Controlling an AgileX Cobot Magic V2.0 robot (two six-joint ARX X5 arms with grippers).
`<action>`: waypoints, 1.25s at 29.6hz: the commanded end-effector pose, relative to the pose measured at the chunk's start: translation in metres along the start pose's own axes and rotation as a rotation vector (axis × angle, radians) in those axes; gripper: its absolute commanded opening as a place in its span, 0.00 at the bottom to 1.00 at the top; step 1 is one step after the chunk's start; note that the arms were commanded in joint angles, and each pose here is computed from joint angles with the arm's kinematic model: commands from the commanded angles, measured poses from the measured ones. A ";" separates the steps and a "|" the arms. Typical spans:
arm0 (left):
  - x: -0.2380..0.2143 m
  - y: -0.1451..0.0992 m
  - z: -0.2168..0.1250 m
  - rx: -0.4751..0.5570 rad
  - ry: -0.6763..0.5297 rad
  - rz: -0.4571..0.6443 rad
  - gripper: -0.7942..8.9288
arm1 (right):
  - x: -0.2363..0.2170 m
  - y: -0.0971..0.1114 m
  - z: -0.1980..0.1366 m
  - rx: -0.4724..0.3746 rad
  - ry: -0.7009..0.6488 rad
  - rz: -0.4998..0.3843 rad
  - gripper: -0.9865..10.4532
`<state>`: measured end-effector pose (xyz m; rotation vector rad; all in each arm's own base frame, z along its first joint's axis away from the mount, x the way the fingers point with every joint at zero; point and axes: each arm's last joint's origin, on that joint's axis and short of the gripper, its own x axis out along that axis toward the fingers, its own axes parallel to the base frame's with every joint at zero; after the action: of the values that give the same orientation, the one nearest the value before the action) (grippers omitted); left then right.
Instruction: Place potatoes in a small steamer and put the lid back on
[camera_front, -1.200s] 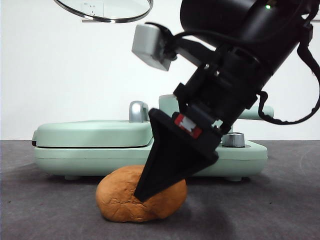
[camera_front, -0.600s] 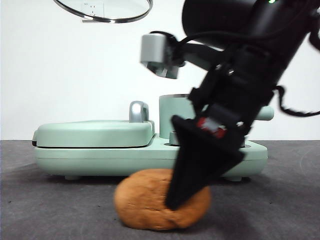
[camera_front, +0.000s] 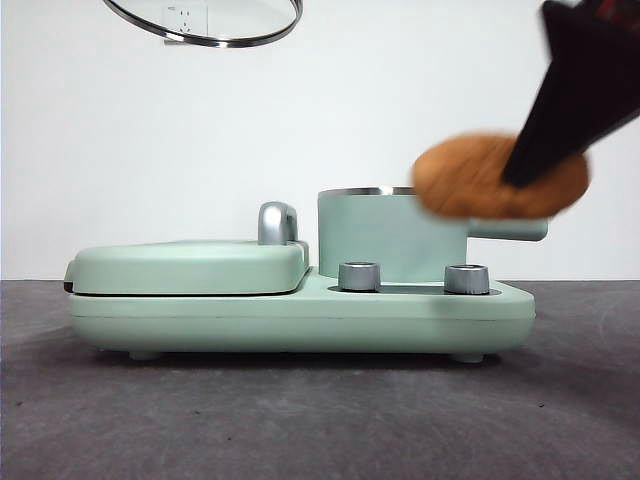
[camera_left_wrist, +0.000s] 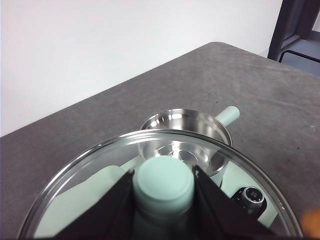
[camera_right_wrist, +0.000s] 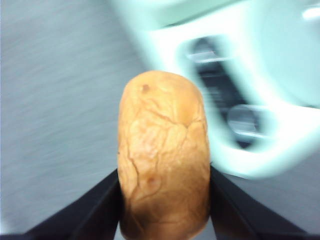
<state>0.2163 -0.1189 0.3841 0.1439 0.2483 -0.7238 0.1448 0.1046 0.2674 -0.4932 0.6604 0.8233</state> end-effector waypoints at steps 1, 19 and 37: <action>-0.002 0.000 0.008 0.012 -0.045 0.001 0.10 | -0.015 -0.009 0.000 0.052 -0.053 -0.078 0.25; -0.002 -0.001 0.007 0.009 -0.035 0.000 0.10 | -0.011 -0.050 0.067 0.125 -0.096 -0.137 0.25; -0.002 -0.001 0.007 0.007 -0.031 -0.001 0.10 | 0.072 -0.133 0.152 0.178 -0.034 -0.132 0.25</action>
<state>0.2160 -0.1188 0.3829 0.1453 0.2610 -0.7241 0.3321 0.1548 0.3431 -0.3678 0.6506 0.6389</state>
